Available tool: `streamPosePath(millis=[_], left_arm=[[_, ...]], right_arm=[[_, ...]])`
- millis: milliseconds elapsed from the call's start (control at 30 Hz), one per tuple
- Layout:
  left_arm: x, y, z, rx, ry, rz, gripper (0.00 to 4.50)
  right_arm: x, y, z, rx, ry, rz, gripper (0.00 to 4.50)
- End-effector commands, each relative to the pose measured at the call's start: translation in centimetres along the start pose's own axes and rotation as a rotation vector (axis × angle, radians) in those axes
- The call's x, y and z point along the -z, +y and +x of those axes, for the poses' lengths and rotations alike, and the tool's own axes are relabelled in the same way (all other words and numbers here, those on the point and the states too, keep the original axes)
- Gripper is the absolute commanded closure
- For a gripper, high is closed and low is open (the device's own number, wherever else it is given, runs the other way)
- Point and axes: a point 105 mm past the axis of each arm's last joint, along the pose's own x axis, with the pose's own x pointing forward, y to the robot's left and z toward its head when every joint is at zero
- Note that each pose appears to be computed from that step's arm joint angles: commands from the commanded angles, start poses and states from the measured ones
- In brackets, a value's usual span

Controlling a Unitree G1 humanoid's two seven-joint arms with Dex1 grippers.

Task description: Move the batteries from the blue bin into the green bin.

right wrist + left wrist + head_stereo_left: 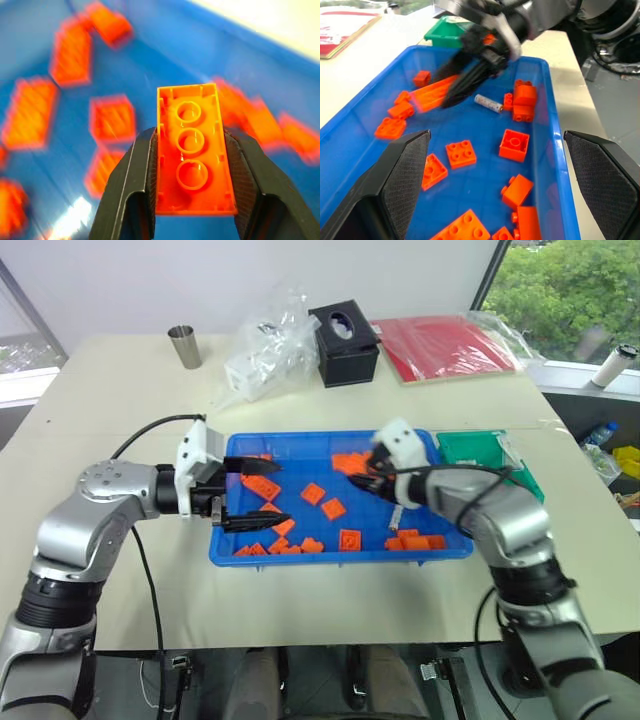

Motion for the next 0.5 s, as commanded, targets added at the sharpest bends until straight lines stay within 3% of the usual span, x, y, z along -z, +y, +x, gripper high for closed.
streamPosePath(millis=[33,100,267,400,500], left_arm=[[-0.8,0.0,0.4,0.020,-0.015,0.042,0.00],[-0.8,-0.1,0.6,0.034,-0.016,0.041,0.00],[-0.8,-0.3,0.9,0.054,-0.011,0.041,0.00],[-0.8,-0.3,0.9,0.057,-0.007,0.041,0.00],[-0.7,-0.2,0.8,0.055,-0.003,0.039,0.00]], right_arm=[[-1.3,1.4,1.5,-0.023,-0.022,-0.021,1.79],[-1.1,0.9,1.0,0.000,0.010,-0.050,0.84],[0.4,-1.5,-3.7,0.102,0.092,-0.025,0.84],[3.0,-1.5,-7.9,0.156,0.185,0.073,0.84],[5.0,-1.2,-9.3,0.173,0.199,0.169,0.84]])
